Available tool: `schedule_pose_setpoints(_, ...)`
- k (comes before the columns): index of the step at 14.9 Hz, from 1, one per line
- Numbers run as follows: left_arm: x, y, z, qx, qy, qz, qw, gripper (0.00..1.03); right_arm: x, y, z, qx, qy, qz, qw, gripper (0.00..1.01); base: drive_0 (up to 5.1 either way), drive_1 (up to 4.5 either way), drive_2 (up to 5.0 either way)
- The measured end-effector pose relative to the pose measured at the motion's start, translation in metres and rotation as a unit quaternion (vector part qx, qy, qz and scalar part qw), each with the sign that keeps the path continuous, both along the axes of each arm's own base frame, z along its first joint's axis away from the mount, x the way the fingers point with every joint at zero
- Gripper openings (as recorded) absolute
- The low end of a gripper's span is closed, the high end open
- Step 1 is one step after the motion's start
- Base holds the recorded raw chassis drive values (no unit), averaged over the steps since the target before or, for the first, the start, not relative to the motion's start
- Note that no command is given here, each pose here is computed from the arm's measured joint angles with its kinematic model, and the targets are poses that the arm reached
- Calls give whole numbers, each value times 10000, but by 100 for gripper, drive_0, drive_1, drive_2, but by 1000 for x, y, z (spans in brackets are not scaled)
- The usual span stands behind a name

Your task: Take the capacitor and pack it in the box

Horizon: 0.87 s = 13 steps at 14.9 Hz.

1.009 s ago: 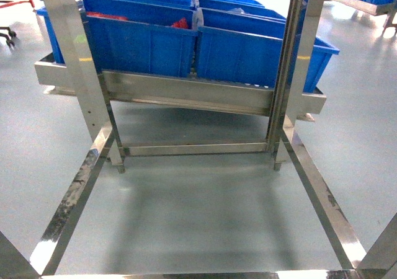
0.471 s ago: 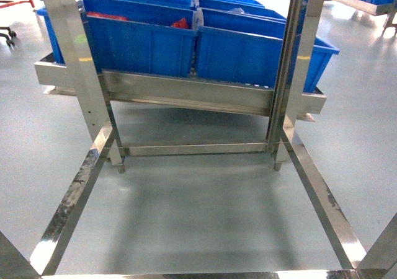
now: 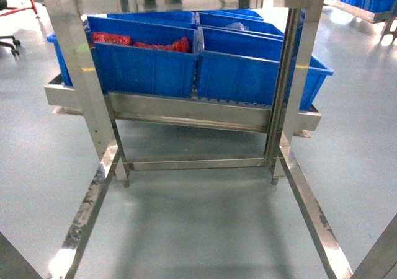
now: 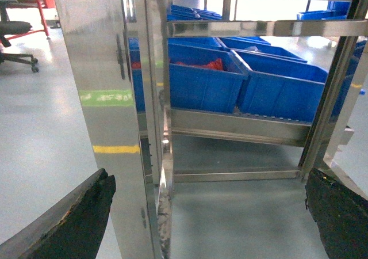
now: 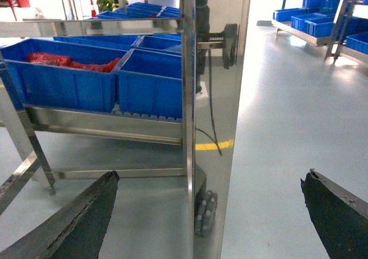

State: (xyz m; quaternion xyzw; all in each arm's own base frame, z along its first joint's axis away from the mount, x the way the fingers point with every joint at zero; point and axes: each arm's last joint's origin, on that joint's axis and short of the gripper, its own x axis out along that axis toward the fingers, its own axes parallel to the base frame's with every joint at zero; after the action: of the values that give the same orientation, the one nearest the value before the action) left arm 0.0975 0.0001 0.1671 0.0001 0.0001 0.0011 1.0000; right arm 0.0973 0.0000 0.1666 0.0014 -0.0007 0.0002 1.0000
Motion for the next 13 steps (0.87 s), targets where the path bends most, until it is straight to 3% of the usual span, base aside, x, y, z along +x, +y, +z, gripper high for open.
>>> schedule_pose_setpoints(13,0,0,0,2,4,-13,10000,98,0,0,0,-6,-6,-2,10000,98,0,0,0)
